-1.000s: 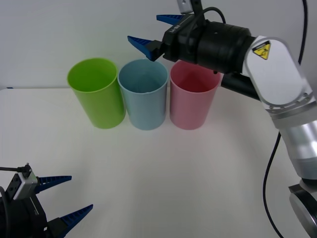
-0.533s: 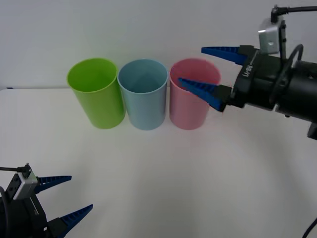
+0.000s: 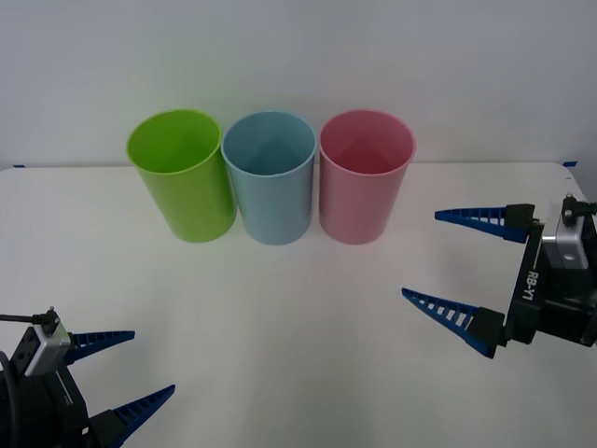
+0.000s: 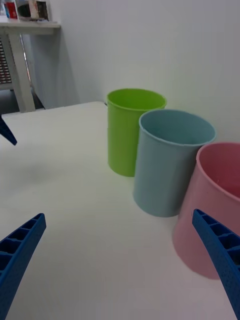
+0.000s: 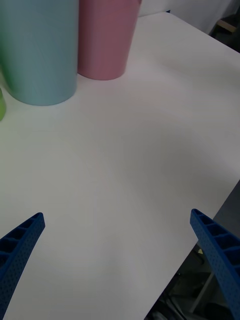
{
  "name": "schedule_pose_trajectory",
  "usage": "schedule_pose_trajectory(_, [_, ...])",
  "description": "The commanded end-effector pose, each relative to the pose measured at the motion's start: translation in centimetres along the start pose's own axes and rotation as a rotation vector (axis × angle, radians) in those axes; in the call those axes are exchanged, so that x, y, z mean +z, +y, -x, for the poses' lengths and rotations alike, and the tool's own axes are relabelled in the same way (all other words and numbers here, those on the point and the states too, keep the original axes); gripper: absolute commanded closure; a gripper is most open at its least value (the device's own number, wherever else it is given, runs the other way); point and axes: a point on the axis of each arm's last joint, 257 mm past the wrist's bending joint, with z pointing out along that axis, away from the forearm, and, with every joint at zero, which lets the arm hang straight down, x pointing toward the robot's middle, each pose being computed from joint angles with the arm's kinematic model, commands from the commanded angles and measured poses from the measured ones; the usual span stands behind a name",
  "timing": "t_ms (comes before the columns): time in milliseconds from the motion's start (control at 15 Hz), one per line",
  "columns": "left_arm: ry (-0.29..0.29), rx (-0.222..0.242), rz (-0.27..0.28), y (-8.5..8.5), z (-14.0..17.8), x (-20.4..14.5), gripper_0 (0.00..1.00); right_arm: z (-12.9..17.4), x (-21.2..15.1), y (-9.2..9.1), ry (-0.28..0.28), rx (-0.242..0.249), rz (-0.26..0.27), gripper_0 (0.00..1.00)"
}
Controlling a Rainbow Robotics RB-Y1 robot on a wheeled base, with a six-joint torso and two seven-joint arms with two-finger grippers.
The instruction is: Put cans in the blue bin and PET bottles in the pink bin and trash in the green bin.
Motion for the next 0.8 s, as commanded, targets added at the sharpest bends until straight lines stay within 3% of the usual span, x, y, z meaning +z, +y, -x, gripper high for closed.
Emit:
schedule_pose_trajectory(67, [0.0,0.0,0.0,0.0,0.0,0.0,0.0,-3.0,-1.3,1.2,0.054,-0.033,-0.011,0.0])
schedule_pose_trajectory(333, [0.0,0.0,0.0,0.0,0.0,0.0,0.0,-7.8,-4.7,3.9,0.168,-0.056,0.009,0.0])
schedule_pose_trajectory(800, [0.0,0.0,0.0,0.0,0.0,0.0,0.0,-9.9,-5.7,6.4,0.22,-0.044,0.03,0.0])
